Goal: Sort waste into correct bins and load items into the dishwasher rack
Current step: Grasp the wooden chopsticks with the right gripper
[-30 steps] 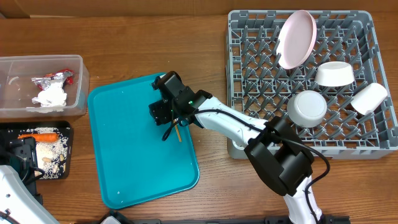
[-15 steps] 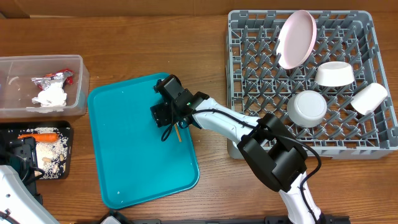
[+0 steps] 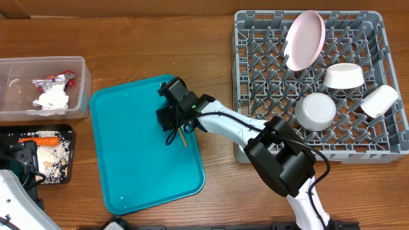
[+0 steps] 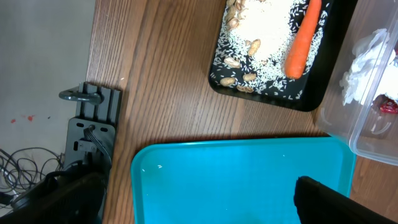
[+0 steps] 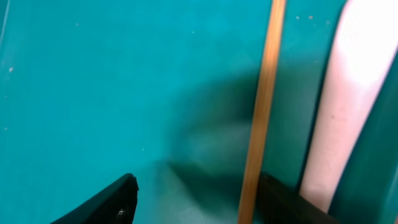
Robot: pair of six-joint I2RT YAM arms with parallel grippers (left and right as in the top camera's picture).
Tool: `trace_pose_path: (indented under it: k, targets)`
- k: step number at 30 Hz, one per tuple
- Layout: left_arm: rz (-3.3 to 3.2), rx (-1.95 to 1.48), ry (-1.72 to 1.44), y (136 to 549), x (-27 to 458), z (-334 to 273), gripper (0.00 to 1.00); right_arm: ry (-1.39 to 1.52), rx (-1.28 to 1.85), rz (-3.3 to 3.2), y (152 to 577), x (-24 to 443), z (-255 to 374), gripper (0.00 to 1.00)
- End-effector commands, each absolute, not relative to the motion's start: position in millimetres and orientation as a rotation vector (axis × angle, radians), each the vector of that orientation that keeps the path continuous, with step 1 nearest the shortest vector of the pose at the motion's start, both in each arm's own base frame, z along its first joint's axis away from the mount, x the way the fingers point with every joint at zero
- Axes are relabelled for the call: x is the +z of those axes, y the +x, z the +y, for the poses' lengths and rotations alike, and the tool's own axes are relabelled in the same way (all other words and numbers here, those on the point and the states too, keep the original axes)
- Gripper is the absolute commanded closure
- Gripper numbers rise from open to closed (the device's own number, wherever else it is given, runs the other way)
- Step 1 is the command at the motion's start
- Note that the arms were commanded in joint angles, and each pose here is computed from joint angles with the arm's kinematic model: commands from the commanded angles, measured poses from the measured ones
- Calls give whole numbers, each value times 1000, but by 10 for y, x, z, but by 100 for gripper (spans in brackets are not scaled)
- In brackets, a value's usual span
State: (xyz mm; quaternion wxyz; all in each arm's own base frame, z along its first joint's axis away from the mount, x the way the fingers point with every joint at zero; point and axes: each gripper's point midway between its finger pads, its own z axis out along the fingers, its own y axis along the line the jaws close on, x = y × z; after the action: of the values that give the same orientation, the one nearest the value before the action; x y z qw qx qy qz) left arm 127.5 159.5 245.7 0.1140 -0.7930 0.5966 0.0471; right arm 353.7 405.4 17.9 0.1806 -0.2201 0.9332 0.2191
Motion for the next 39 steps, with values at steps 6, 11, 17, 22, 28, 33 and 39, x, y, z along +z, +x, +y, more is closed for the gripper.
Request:
trace_pose_path:
  k: [6, 11, 17, 22, 28, 33, 39]
  targets:
    - [1713, 131, -2332, 1281, 2497, 1612, 0, -645, 411, 2624, 3453, 5, 4056, 37]
    - [1713, 131, -2332, 1281, 2497, 1612, 0, -660, 350, 2598, 3399, 0, 4098, 41]
    - [1713, 131, -2332, 1281, 2497, 1612, 0, -668, 318, 2624, 3374, -165, 4065, 47]
    - [1713, 131, -2332, 1281, 2497, 1612, 0, -675, 278, 2650, 3352, -325, 4011, 54]
    - [1713, 131, -2332, 1281, 2497, 1612, 0, -676, 270, 2647, 3348, -325, 4013, 69]
    - [1713, 131, -2332, 1281, 2497, 1612, 0, -682, 261, 2657, 3322, -340, 3999, 75]
    - [1713, 131, -2332, 1281, 2497, 1612, 0, -717, 204, 2662, 3207, -372, 3994, 75]
